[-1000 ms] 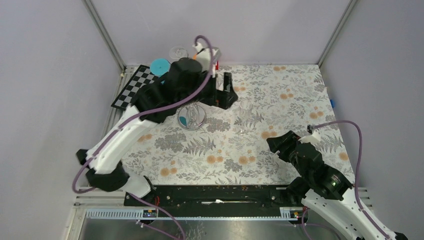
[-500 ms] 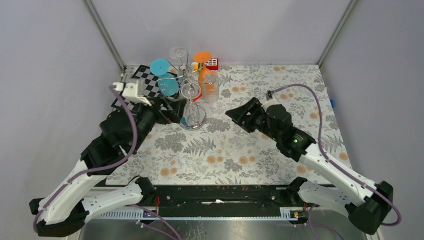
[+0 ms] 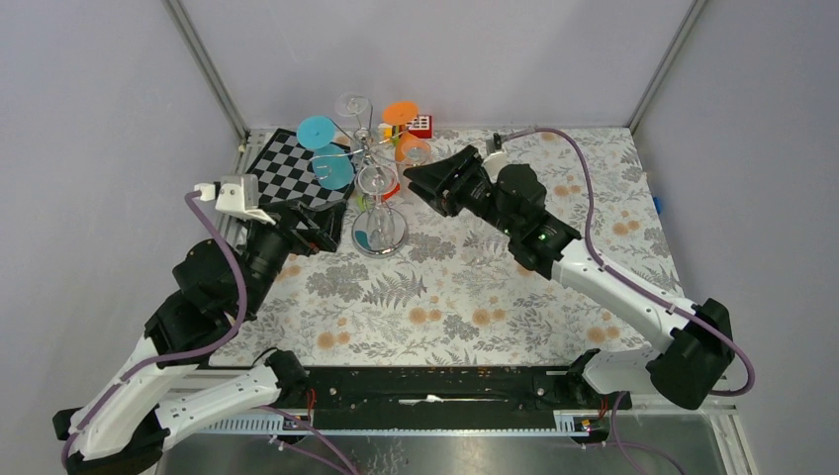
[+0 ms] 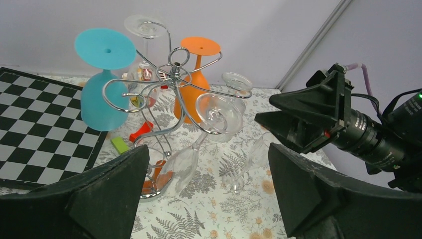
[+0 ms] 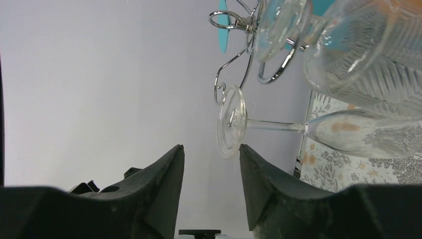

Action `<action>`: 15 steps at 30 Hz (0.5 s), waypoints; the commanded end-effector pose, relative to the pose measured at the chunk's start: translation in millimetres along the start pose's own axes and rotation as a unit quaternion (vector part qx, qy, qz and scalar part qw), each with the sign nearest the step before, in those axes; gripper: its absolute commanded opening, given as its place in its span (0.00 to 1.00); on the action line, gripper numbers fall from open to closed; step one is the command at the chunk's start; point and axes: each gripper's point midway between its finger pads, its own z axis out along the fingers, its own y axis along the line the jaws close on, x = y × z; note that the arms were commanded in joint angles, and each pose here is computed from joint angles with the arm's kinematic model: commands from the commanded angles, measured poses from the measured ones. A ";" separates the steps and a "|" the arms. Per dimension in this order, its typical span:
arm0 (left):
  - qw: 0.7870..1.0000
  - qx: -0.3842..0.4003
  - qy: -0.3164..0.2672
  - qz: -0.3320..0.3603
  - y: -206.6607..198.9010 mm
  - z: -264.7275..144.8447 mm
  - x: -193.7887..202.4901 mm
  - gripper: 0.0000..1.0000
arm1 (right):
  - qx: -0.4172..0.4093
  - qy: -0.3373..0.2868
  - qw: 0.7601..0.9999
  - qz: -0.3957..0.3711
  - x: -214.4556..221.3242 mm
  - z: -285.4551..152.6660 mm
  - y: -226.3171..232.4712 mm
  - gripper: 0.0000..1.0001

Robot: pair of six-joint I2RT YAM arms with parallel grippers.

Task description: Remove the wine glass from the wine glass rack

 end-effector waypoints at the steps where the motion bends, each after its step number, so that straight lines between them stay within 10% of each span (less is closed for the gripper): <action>1: 0.999 -0.005 -0.035 -0.001 6.6 -6.8 -16.4 0.97 | -0.001 0.004 1.000 0.023 0.7 11.0 19.5 0.45; 15: 1.000 -0.012 -0.021 0.013 11.1 -6.7 -7.5 0.97 | 0.027 0.015 0.999 0.022 9.6 29.5 4.6 0.52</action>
